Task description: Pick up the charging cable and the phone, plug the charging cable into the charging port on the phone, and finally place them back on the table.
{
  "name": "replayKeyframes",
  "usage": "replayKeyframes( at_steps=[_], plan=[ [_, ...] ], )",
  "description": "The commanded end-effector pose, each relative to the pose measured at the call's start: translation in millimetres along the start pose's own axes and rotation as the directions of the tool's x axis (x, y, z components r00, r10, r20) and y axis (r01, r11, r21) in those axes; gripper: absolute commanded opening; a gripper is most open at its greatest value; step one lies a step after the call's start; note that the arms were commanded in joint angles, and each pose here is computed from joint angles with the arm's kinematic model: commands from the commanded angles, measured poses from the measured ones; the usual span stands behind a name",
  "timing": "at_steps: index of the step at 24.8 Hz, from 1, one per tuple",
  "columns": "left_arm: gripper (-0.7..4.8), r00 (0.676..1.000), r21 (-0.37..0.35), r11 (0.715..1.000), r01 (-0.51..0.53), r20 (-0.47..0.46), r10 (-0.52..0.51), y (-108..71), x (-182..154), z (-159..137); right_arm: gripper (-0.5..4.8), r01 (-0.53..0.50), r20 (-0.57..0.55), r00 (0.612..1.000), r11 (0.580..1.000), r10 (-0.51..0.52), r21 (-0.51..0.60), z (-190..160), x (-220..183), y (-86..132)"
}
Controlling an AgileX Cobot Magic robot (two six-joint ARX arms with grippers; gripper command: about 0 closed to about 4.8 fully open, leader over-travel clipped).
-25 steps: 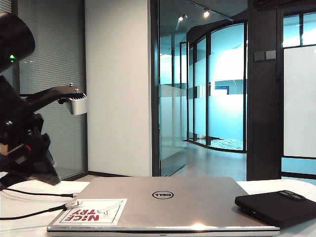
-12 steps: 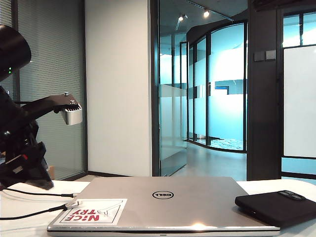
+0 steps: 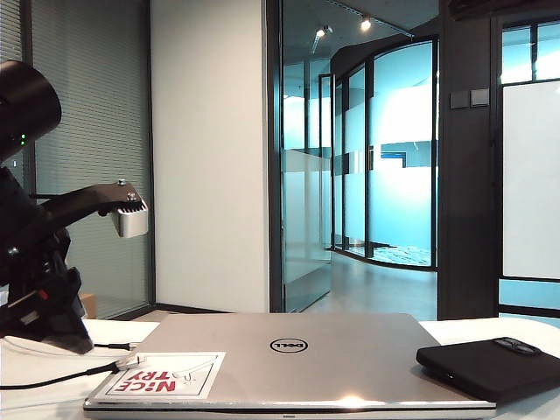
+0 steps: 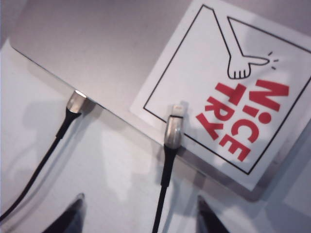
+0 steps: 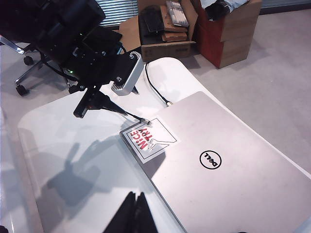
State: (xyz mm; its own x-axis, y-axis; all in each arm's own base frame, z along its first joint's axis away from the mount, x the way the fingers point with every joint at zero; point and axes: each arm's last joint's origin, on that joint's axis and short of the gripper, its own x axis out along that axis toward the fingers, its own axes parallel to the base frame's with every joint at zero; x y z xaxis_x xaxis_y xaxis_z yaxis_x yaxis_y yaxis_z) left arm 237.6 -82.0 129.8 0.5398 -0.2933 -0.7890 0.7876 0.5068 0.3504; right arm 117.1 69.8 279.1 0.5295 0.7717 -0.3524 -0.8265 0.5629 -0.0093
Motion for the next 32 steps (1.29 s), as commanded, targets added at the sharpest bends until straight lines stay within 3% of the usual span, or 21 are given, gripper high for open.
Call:
replayKeyframes(
  at_steps=[1,16,32],
  plan=[
    [2.83,1.000,0.003,1.000,0.007,-0.001,-0.007,-0.4,2,-1,-0.06,0.004,0.016,1.000,1.000,-0.004,-0.011,3,-1,0],
    [2.83,1.000,0.004,1.000,0.004,0.001,-0.004,-1.3,25,-5,-0.05,0.005,0.016,1.000,1.000,-0.005,-0.011,3,-1,0],
    [2.83,1.000,0.006,1.000,-0.003,0.014,0.003,-0.5,26,-4,-0.05,0.012,0.016,1.000,1.000,-0.012,-0.011,3,-1,-1]
  ],
)
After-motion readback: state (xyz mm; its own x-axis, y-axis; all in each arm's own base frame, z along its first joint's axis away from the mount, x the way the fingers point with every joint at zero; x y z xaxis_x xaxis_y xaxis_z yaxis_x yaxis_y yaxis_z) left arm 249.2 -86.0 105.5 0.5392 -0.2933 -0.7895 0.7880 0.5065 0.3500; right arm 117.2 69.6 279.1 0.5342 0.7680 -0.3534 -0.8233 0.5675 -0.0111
